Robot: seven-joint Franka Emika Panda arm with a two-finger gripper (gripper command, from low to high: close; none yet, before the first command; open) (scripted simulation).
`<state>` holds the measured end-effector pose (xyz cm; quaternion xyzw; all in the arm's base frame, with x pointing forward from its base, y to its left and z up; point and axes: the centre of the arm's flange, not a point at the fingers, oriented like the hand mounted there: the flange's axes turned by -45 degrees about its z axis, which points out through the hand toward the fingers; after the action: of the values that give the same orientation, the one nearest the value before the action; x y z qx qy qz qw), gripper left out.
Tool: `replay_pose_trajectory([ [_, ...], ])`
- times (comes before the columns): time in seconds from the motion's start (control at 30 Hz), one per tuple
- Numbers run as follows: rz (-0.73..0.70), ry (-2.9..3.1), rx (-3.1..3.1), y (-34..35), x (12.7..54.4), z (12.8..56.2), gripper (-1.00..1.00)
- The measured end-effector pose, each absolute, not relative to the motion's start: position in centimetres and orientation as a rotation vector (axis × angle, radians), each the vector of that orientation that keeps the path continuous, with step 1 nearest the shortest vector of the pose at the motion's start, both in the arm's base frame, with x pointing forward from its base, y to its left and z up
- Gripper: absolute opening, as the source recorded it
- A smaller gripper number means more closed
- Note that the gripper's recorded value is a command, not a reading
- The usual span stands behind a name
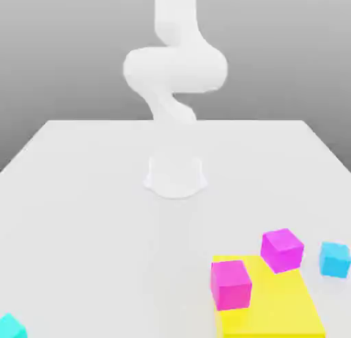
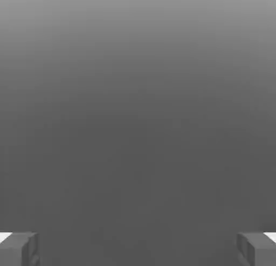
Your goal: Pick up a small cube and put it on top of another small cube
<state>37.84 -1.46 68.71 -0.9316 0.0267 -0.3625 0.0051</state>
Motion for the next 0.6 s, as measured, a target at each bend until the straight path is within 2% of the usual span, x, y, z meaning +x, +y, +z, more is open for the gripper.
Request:
replay_pose_trajectory([
  [0.3,-0.82,0.33,-2.993,-8.0,47.6,57.9,0.0],
  [0.6,-0.508,0.599,-3.021,-16.0,52.9,44.3,0.0],
])
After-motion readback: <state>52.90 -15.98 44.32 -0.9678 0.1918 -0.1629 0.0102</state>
